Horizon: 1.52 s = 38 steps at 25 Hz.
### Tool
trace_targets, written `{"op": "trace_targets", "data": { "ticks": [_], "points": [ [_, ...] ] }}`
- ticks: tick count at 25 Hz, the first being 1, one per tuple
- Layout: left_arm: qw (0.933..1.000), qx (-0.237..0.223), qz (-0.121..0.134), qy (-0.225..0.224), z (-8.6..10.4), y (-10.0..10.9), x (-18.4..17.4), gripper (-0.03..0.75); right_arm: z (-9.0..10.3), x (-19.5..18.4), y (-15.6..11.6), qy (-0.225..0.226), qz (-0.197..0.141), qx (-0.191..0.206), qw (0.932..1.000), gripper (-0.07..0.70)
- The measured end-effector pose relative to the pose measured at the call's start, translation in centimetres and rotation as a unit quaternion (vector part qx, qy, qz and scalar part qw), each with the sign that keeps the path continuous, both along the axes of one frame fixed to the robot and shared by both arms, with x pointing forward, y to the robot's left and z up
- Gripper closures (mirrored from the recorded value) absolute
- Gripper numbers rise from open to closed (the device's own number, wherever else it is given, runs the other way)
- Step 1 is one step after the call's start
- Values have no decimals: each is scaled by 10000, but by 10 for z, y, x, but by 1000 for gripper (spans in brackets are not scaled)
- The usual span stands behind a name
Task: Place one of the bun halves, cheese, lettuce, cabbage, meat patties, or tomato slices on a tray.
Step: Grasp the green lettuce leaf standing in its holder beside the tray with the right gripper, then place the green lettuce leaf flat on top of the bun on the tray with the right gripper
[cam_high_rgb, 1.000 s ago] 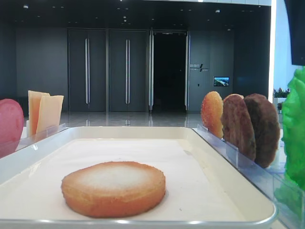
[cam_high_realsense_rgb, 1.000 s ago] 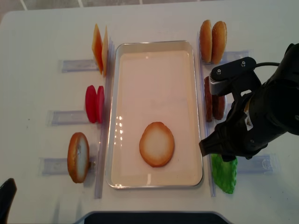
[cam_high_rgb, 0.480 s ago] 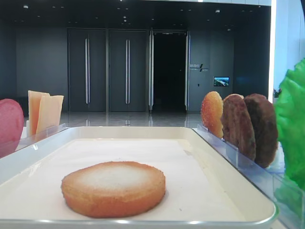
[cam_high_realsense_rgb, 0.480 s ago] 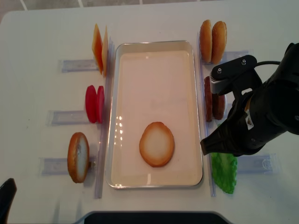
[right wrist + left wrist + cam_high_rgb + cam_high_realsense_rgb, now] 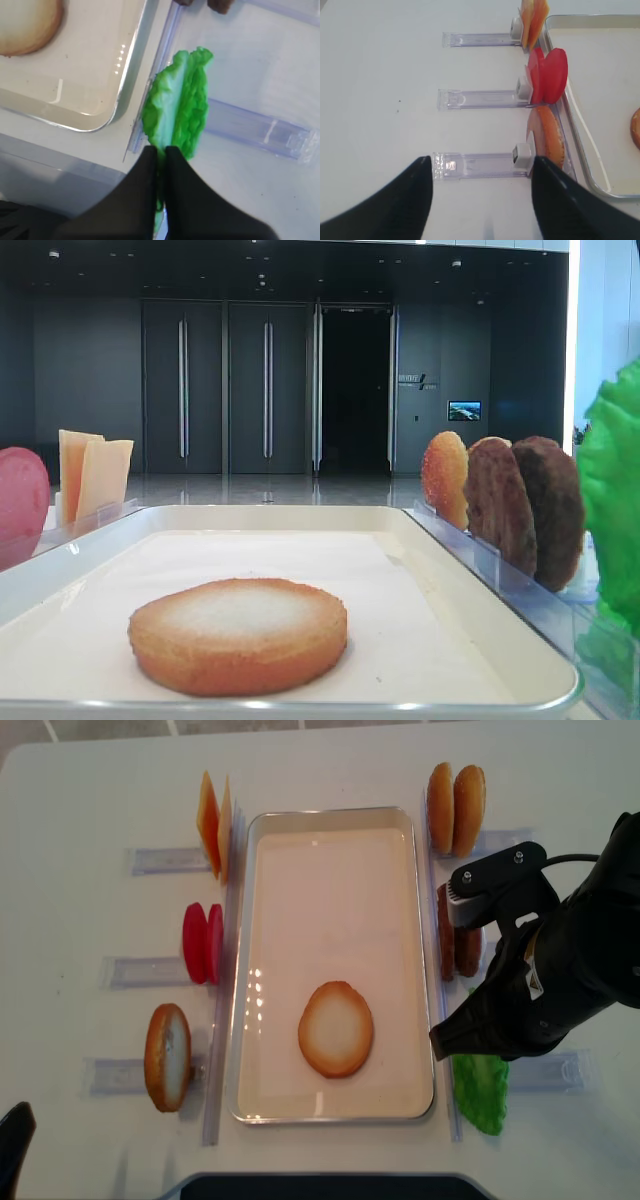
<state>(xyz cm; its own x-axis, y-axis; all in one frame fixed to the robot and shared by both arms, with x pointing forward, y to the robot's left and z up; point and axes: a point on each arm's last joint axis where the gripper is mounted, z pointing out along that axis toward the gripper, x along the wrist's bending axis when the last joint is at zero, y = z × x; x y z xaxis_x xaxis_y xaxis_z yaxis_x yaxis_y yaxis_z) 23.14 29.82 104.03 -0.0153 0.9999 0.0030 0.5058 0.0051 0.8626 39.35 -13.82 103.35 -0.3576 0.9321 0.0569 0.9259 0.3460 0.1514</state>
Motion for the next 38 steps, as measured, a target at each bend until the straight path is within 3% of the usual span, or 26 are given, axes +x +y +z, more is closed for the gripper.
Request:
{"op": "trace_targets", "data": {
  "ticks": [4, 13, 20, 24, 28, 31, 38],
  "points": [
    [10000, 0, 0, 0, 0, 0, 0, 243, 11, -1, 3, 41, 91, 122, 9999, 595],
    [10000, 0, 0, 0, 0, 0, 0, 244, 68, -7, -3, -421, 193, 633, 9969, 595],
    [10000, 0, 0, 0, 0, 0, 0, 244, 73, -9, -2, -428, 230, 830, 9954, 595],
    [10000, 0, 0, 0, 0, 0, 0, 244, 76, -4, 1, -324, 229, 1458, 9885, 595],
    [10000, 0, 0, 0, 0, 0, 0, 244, 70, 5, 1, -95, 134, 2348, 9719, 595],
    [10000, 0, 0, 0, 0, 0, 0, 244, 61, 11, 0, 73, 29, 3022, 9532, 595],
    [10000, 0, 0, 0, 0, 0, 0, 244, 44, 16, 6, 215, -178, 4480, 8936, 595]
  ]
}}
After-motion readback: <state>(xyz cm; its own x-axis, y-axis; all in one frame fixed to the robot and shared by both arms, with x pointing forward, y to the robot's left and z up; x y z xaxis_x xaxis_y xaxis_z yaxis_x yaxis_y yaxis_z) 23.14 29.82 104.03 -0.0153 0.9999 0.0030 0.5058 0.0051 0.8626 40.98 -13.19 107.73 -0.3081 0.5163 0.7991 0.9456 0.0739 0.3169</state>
